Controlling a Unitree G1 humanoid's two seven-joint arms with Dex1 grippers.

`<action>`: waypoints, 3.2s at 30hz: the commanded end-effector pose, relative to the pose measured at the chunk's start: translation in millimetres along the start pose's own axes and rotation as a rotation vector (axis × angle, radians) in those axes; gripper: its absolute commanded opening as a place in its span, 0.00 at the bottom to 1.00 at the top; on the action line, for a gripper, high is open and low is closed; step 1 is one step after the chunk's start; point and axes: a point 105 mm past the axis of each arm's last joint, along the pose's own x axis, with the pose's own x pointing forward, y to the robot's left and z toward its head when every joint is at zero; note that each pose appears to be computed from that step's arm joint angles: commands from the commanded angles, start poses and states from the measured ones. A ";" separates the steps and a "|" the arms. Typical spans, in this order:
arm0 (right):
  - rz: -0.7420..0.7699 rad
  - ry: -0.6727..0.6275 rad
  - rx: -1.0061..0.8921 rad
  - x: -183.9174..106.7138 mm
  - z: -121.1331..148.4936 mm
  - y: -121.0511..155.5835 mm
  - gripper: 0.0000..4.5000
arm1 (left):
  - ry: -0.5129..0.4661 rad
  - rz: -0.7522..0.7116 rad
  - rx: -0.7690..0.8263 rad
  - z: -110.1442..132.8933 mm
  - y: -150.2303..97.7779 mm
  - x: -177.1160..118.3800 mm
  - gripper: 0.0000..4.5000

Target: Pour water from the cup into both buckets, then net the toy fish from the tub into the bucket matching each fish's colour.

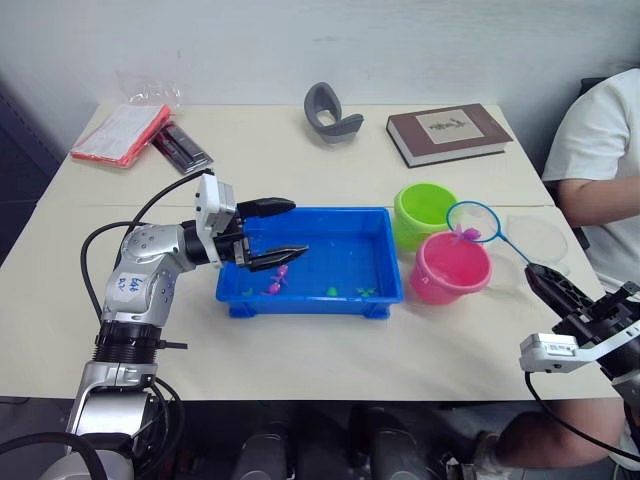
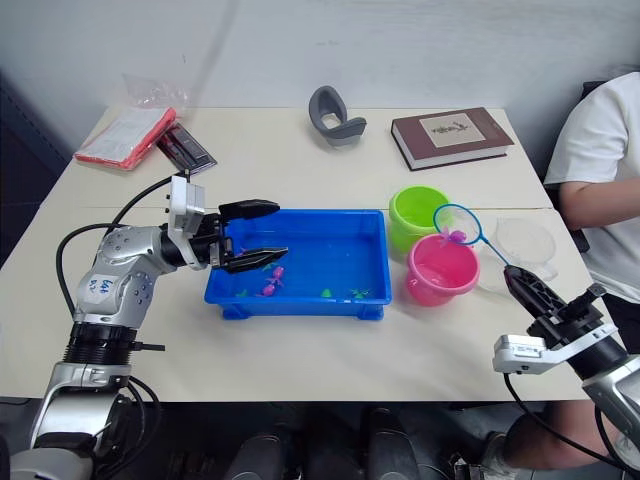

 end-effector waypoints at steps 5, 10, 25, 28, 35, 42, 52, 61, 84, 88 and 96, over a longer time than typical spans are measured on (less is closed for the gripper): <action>-0.018 0.040 -0.023 -0.7 -6.3 -8.8 0.00 | -0.046 0.015 0.045 13.7 1.6 0.7 0.99; -0.018 0.036 0.012 -6.2 -7.7 -3.4 0.00 | -0.026 0.008 0.048 10.4 0.5 -0.3 0.99; 0.055 -0.006 0.008 -15.7 -3.0 14.8 0.00 | -0.042 0.005 0.040 9.6 0.0 3.9 0.99; 0.002 0.099 0.014 -18.1 -22.5 8.0 0.00 | -0.044 0.008 0.043 9.8 0.8 3.6 0.99; 0.053 -0.011 0.000 -15.1 -11.2 14.8 0.00 | -0.055 0.015 0.041 12.1 2.2 3.5 0.99; 0.040 -0.038 0.016 -11.2 -3.9 13.2 0.00 | -0.059 0.024 0.040 12.5 1.5 1.9 0.99; -0.085 -0.089 0.377 3.0 6.2 -29.0 0.00 | -0.003 0.036 0.031 4.8 -2.5 -16.5 0.99; 0.267 -0.487 1.192 57.0 90.8 -56.4 0.00 | 0.165 0.212 0.005 -19.1 1.3 -97.6 0.99; 0.753 -0.263 0.983 170.9 130.7 -11.3 0.00 | 0.304 0.371 -0.021 -13.6 -26.0 -160.9 0.99; 0.803 -0.361 1.003 175.5 150.3 -18.2 0.00 | 0.312 0.378 -0.021 -13.3 -26.8 -161.3 0.99; 0.835 -0.406 0.977 176.3 156.2 -17.9 0.00 | 0.309 0.385 -0.022 -14.9 -28.4 -159.2 0.99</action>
